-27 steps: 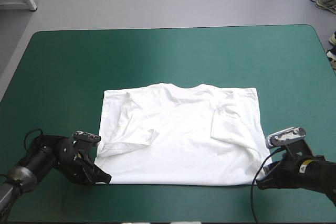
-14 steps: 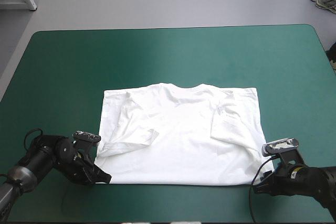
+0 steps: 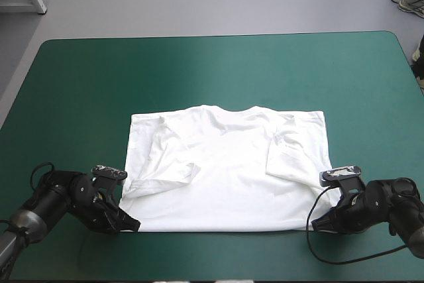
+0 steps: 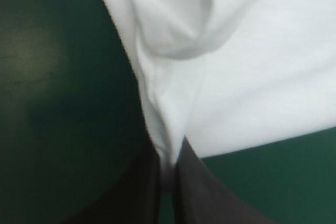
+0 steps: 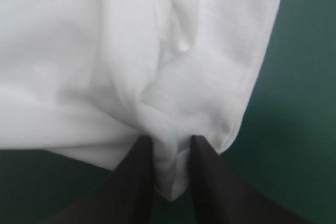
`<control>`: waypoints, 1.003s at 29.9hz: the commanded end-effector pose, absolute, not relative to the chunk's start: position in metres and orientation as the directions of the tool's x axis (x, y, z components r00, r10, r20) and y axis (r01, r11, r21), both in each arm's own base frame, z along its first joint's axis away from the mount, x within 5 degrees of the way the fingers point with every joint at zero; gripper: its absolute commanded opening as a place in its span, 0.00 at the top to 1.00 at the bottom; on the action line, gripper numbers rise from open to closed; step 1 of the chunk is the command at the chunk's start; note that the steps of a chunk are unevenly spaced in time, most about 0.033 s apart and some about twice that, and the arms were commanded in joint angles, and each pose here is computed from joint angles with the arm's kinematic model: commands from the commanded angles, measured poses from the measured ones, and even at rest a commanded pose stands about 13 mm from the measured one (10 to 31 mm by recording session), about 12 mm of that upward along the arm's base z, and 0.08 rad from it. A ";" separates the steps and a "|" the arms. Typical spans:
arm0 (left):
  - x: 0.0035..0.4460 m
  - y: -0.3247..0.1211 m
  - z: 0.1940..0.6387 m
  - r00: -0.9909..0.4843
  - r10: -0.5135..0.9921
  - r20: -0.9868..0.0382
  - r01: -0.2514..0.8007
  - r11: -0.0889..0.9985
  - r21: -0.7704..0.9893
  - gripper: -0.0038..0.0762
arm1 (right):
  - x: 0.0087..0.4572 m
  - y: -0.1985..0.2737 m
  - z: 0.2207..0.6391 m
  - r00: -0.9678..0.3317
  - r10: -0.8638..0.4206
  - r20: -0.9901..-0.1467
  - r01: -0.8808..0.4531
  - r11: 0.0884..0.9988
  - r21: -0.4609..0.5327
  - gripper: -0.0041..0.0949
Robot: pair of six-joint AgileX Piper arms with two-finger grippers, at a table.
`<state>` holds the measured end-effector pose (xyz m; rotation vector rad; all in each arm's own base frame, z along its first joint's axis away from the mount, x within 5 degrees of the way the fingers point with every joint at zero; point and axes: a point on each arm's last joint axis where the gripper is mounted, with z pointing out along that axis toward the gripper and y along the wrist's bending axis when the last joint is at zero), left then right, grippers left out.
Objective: Fold the cloth
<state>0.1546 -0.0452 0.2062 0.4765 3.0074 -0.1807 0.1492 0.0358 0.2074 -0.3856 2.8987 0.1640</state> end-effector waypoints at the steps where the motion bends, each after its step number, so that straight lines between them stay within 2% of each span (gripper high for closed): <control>1: 0.157 -0.043 0.213 -0.937 0.322 -0.131 0.333 0.941 -0.066 0.93 | 0.153 0.038 0.205 -0.944 -0.248 -0.217 -0.273 0.957 0.095 0.98; 4: 0.153 -0.038 0.216 -0.935 0.336 -0.112 0.340 0.940 -0.016 0.93 | 0.150 0.035 0.213 -0.935 -0.243 -0.259 -0.267 0.962 0.061 0.96; 10: 0.135 -0.032 0.235 -0.933 0.307 -0.186 0.313 0.950 0.001 0.93 | 0.120 0.028 0.235 -0.922 -0.248 -0.298 -0.271 0.962 0.038 0.96; 13: 0.122 -0.031 0.244 -0.930 0.298 -0.217 0.309 0.951 -0.016 0.93 | 0.106 0.027 0.254 -0.890 -0.237 -0.389 -0.276 0.960 0.046 0.96; 17: 0.115 -0.031 0.262 -0.904 0.285 -0.319 0.308 0.951 -0.023 0.93 | 0.097 0.027 0.278 -0.839 -0.215 -0.500 -0.282 0.958 0.061 0.96; 26: 0.147 -0.035 0.333 -0.770 0.265 -0.581 0.300 0.953 0.038 0.93 | 0.122 0.029 0.320 -0.741 -0.217 -0.636 -0.282 0.959 0.001 0.96; 30: 0.181 -0.040 0.347 -0.750 0.279 -0.600 0.296 0.952 0.074 0.93 | 0.147 0.032 0.334 -0.704 -0.234 -0.671 -0.290 0.957 -0.030 0.96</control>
